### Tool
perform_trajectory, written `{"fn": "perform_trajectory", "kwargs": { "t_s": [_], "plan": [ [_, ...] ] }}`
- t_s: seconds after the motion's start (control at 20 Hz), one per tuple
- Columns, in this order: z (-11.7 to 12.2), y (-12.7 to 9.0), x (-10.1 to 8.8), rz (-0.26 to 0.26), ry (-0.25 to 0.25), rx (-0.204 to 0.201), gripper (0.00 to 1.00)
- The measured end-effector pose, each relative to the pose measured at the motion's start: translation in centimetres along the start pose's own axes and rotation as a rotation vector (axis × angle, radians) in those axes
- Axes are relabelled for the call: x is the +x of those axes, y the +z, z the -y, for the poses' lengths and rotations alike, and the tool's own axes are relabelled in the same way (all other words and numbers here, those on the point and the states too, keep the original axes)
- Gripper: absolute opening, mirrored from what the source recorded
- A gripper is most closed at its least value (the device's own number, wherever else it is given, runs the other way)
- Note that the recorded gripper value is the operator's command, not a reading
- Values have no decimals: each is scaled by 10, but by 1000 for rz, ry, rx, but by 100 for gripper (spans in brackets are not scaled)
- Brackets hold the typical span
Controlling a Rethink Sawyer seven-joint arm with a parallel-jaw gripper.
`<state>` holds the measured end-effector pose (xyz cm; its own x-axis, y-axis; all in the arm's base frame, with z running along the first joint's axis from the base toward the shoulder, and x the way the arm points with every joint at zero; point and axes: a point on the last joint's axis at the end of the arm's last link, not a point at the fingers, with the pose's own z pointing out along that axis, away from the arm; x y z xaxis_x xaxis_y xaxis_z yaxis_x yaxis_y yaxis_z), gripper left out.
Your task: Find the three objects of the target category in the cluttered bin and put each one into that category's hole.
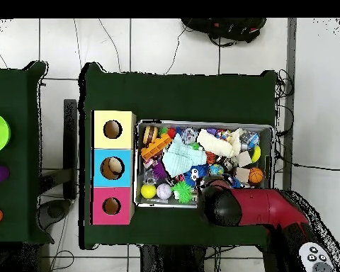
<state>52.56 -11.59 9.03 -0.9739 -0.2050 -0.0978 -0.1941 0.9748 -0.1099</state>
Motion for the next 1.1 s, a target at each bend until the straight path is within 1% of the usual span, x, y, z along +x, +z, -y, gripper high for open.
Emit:
{"fn": "perform_trajectory", "kwargs": {
  "t_s": [0.05,0.15,0.25,0.35,0.4,0.6,0.9,1.1],
  "plan": [
    [-2,3,0,3,-12,12,100],
    [-4,6,2,6,-24,22,100],
    [-7,13,6,13,-47,40,100],
    [-7,17,8,18,-55,48,100],
    [-8,22,12,28,-65,58,100],
    [-6,27,19,36,-70,69,100],
    [0,40,37,49,-61,95,100],
    [-2,51,47,64,-65,105,100]
  ]
}}
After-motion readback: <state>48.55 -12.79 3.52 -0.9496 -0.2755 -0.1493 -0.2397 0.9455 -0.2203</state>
